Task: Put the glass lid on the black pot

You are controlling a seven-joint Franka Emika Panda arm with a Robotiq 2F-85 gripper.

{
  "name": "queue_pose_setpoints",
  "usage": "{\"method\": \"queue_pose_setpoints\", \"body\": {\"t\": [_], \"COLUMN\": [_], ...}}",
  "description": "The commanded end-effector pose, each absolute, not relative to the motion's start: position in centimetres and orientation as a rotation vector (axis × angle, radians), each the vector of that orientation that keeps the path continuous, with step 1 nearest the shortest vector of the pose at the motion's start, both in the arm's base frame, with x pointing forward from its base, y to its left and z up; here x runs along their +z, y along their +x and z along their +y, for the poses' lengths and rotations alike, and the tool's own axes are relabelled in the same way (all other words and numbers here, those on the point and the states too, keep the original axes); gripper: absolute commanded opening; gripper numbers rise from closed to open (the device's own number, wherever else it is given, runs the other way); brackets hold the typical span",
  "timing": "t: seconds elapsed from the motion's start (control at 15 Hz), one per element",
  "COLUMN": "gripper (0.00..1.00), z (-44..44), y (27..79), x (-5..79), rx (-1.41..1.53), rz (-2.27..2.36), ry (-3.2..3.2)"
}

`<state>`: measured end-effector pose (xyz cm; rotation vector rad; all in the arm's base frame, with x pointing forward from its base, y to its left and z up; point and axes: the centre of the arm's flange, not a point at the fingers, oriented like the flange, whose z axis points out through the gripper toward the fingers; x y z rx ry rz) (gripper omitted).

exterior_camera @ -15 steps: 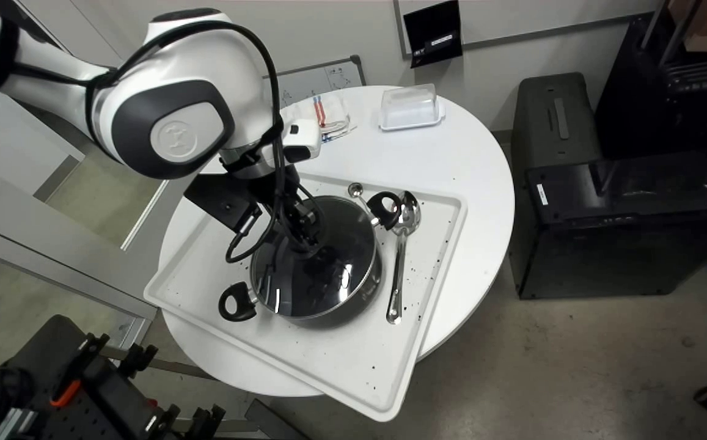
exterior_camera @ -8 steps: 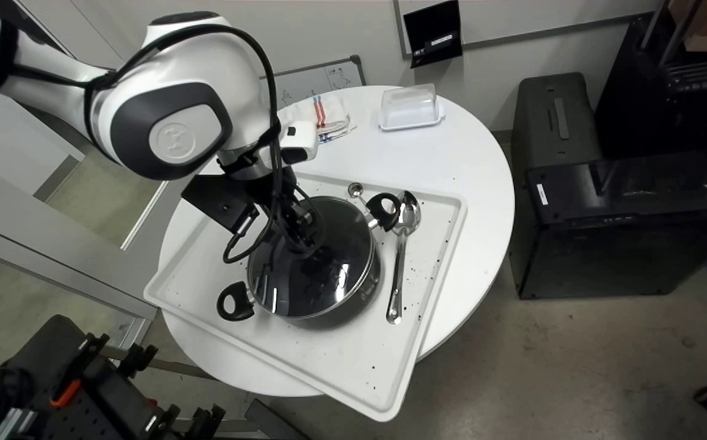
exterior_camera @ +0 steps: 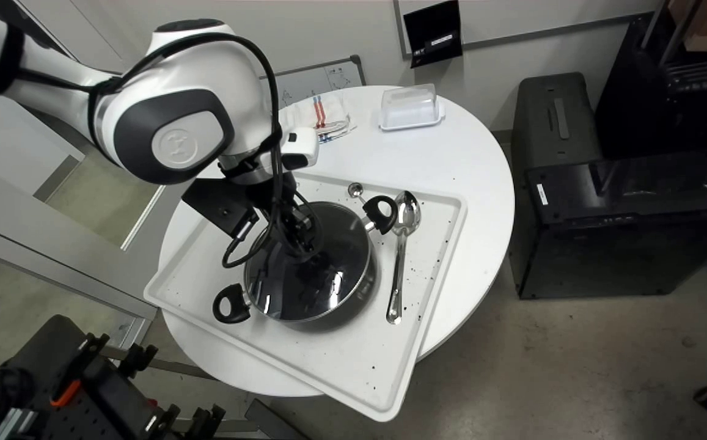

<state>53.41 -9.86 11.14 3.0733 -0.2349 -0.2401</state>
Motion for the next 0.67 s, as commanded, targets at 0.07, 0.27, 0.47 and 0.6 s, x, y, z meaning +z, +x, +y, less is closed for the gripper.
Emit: {"method": "queue_pose_setpoints", "body": {"t": [0.07, 0.27, 0.47, 0.6], "gripper": [0.84, 0.99, 1.0, 1.0], "z": [-9.8, -9.2, -8.4, -7.7], "y": [52.9, 52.5, 51.8, 51.2], "x": [11.7, 12.7, 14.2, 15.4], "rx": [-0.255, -0.242, -0.225, -0.213], "rz": [-0.248, -0.221, -0.181, -0.149], "ry": [3.096, 3.092, 3.095, 3.093]}}
